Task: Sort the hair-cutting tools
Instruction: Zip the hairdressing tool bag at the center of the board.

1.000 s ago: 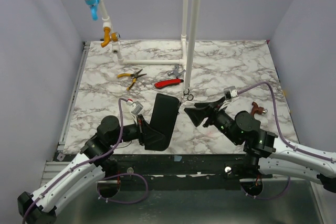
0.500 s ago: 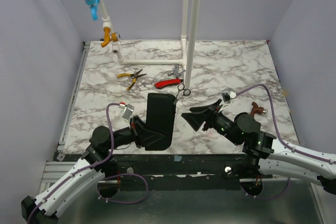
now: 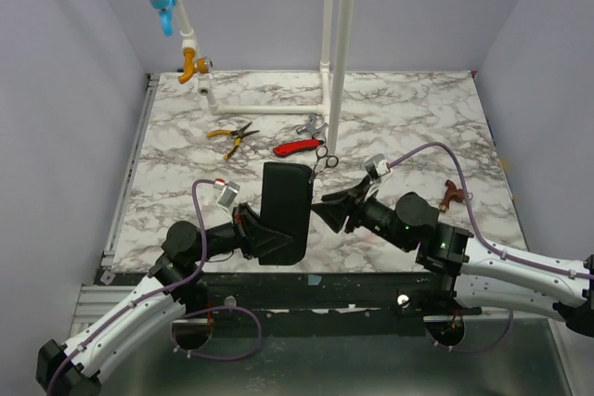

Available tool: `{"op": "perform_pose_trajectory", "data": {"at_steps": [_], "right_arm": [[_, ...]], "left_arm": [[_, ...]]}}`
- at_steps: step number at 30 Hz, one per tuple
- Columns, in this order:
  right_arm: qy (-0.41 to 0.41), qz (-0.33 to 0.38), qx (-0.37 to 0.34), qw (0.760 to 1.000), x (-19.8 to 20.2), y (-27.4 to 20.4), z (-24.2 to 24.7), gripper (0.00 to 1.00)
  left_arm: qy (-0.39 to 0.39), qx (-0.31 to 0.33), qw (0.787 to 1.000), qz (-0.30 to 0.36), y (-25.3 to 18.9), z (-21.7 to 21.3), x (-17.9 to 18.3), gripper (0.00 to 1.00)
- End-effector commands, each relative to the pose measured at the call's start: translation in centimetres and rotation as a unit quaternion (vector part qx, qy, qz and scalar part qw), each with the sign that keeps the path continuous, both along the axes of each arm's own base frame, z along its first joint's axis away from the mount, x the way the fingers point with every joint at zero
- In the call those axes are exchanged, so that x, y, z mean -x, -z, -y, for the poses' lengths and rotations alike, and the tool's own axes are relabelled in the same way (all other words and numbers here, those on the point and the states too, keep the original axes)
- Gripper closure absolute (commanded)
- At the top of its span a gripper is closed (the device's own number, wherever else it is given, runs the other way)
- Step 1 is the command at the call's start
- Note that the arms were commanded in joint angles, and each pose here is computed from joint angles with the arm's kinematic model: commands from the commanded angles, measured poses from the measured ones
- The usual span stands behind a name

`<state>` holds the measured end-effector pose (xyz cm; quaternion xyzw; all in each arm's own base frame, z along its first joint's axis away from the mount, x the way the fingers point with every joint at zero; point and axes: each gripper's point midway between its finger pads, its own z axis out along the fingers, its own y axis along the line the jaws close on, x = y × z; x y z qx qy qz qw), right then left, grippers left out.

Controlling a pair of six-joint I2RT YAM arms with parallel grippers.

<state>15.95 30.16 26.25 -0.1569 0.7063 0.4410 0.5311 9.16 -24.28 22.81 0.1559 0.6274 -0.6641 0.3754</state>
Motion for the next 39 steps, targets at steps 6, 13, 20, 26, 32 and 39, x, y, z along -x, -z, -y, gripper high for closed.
{"op": "perform_pose_trajectory", "data": {"at_steps": [6, 13, 20, 26, 32, 39], "right_arm": [[-0.024, 0.076, -0.004, 0.997, 0.3, -4.4, 0.0, 0.52], [-0.019, 0.095, -0.031, 0.995, 0.2, -6.3, 0.0, 0.53], [0.005, 0.087, -0.085, 0.993, 0.0, -8.4, 1.1, 0.41], [0.057, 0.085, -0.136, 0.985, -0.8, -11.0, 3.3, 0.36], [0.082, 0.089, -0.127, 0.985, -2.1, -12.1, 2.7, 0.36], [0.085, 0.088, -0.112, 0.986, -2.8, -12.4, 1.6, 0.37]], "left_arm": [[0.009, 0.027, 0.996, 0.085, -4.7, -0.5, 0.9, 1.0], [0.018, 0.03, 0.995, 0.094, -5.2, -0.5, 1.3, 1.0], [0.018, 0.029, 0.994, 0.101, -5.1, -0.6, 1.5, 1.0], [0.024, 0.031, 0.994, 0.103, -4.8, -0.6, 1.7, 1.0], [0.032, 0.036, 0.993, 0.105, -5.0, -0.7, 2.1, 1.0], [0.038, 0.043, 0.993, 0.108, -5.2, -0.9, 2.5, 1.0]]}}
